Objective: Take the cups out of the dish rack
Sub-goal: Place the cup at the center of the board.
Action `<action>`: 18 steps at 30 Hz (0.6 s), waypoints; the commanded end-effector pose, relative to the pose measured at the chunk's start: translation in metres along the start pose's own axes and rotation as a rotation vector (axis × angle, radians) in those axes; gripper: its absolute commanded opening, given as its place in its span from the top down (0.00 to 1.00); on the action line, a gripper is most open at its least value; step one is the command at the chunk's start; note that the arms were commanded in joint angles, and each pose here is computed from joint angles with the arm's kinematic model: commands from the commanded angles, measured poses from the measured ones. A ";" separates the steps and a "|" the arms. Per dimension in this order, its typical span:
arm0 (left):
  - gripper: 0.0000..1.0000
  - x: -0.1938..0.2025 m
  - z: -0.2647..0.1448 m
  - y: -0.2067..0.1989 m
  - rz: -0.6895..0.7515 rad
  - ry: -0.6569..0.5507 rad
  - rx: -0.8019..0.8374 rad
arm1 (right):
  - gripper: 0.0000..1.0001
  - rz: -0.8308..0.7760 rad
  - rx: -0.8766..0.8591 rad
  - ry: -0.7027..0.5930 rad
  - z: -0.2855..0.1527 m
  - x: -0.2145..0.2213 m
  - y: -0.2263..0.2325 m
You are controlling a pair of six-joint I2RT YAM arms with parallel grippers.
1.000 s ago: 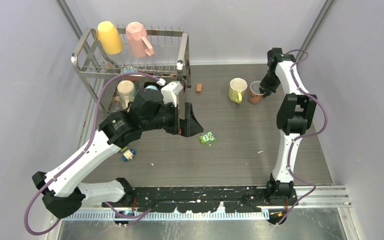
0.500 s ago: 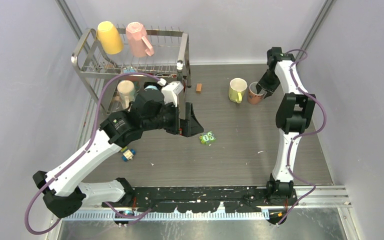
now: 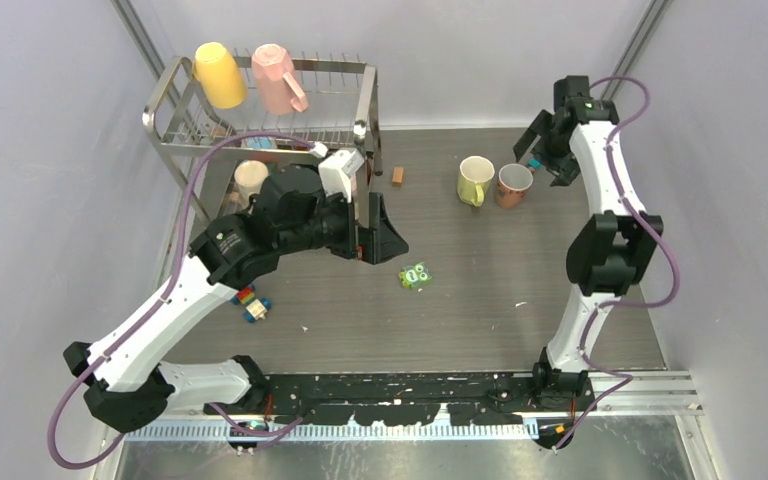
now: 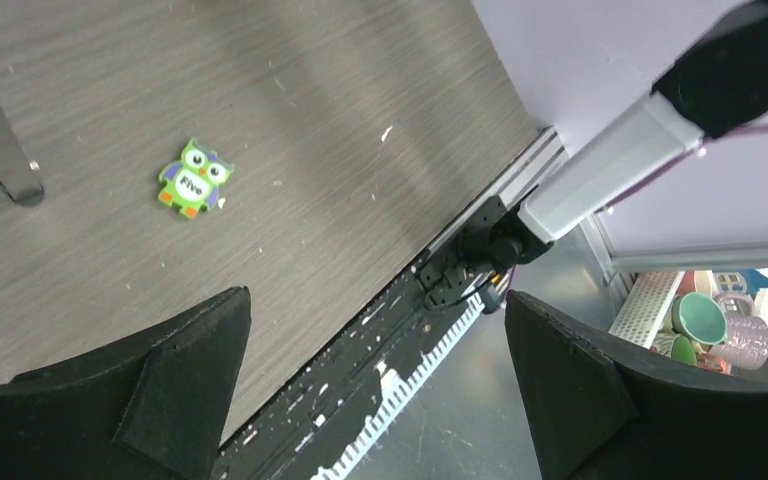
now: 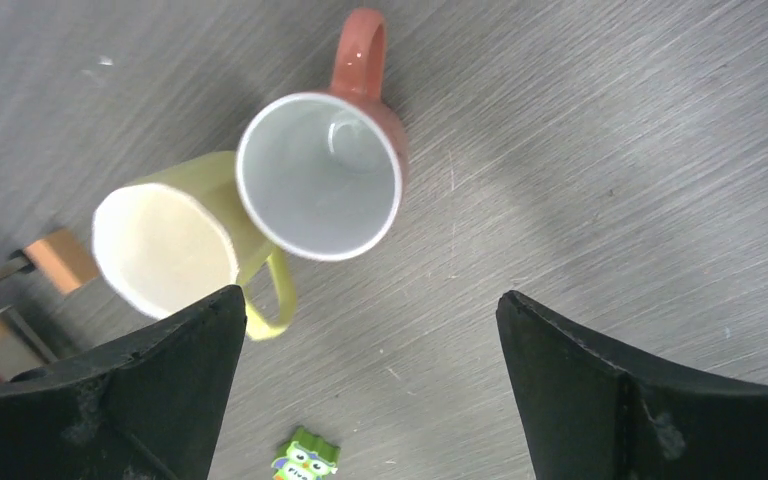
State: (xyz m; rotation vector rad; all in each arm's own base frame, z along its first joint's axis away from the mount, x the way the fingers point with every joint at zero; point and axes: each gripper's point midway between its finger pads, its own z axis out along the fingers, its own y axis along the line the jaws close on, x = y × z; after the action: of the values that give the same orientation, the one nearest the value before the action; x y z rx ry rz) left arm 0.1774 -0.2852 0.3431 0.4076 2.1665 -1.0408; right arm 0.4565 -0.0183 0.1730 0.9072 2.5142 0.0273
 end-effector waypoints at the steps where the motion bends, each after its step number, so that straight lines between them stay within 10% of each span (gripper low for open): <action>1: 0.00 -0.030 -0.016 -0.014 0.060 -0.088 0.013 | 0.00 0.029 -0.093 -0.150 -0.057 -0.017 0.003; 18: 0.00 -0.159 -0.092 0.033 0.270 -0.524 -0.513 | 0.00 -0.103 -0.345 -0.293 -0.156 0.051 0.022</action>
State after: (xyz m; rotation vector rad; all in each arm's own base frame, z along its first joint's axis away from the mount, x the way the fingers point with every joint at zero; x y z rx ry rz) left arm 0.2396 -0.2261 0.4566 0.2349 1.8360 -0.6275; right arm 0.3740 0.0482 0.2632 0.6449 2.2939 0.2127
